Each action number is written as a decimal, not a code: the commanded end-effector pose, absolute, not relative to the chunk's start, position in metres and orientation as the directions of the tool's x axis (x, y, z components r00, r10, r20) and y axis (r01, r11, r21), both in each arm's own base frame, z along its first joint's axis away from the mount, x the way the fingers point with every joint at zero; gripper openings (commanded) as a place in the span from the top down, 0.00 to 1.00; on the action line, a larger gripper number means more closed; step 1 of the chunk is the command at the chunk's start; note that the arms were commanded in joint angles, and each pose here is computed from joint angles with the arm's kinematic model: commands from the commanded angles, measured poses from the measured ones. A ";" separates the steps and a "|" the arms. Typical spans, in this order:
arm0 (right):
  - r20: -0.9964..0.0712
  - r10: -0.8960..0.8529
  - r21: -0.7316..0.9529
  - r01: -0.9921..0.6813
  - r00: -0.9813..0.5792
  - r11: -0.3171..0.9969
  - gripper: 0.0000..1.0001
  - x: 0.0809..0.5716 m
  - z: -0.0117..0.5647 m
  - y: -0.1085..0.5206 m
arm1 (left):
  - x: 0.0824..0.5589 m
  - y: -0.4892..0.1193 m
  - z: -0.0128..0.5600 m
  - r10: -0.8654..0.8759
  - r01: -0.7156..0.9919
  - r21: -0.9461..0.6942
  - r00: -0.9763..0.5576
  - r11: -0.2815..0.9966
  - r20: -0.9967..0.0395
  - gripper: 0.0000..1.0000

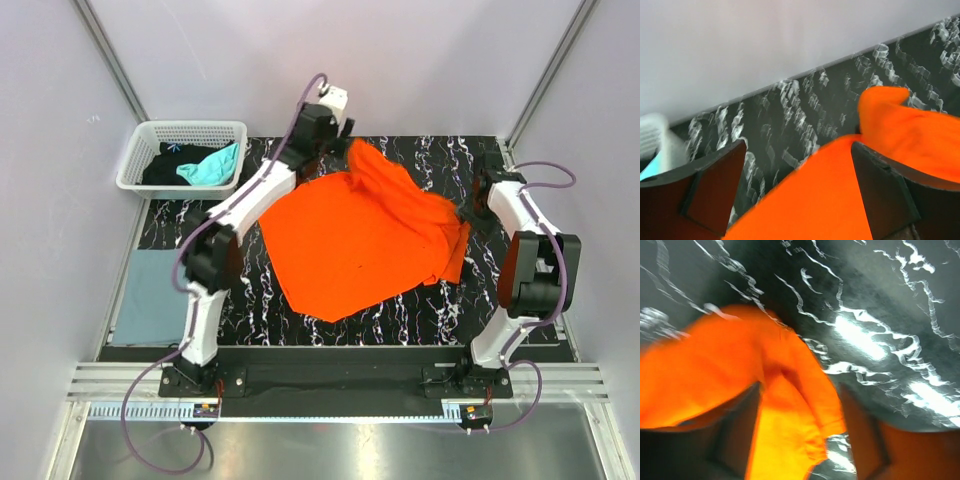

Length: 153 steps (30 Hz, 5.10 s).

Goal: Fold and stack the t-shirts
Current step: Flatten the tshirt out

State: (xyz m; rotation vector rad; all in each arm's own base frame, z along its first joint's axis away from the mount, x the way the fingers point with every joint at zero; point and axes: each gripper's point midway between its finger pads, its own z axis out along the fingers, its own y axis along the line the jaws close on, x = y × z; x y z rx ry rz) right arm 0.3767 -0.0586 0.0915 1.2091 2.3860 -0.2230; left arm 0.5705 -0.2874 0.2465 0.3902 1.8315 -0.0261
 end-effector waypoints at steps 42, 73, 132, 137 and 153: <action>-0.325 -0.523 0.216 -0.600 -0.788 0.770 0.28 0.167 0.039 0.375 | 0.116 -0.120 0.148 -0.521 -0.168 -0.654 -0.757 0.738 -0.395 0.30; -0.541 -0.191 0.050 -0.258 -0.819 0.965 0.37 0.394 0.130 0.248 | 0.123 -0.133 0.148 -0.421 -0.117 -0.606 -0.820 0.787 -0.388 0.28; 0.011 0.793 0.148 0.785 -0.609 0.601 0.55 0.280 0.006 -0.019 | 0.343 -0.318 0.141 -0.036 0.242 -0.602 -0.911 0.761 -0.412 0.46; 0.002 0.818 0.110 0.813 -0.576 0.572 0.60 0.275 -0.005 -0.026 | 0.344 -0.314 0.139 -0.040 0.231 -0.595 -0.913 0.770 -0.407 0.46; -0.129 0.790 0.118 0.782 -0.599 0.612 0.96 0.264 0.041 -0.043 | 0.370 -0.330 0.121 -0.109 0.095 -0.430 -0.898 0.898 -0.426 0.47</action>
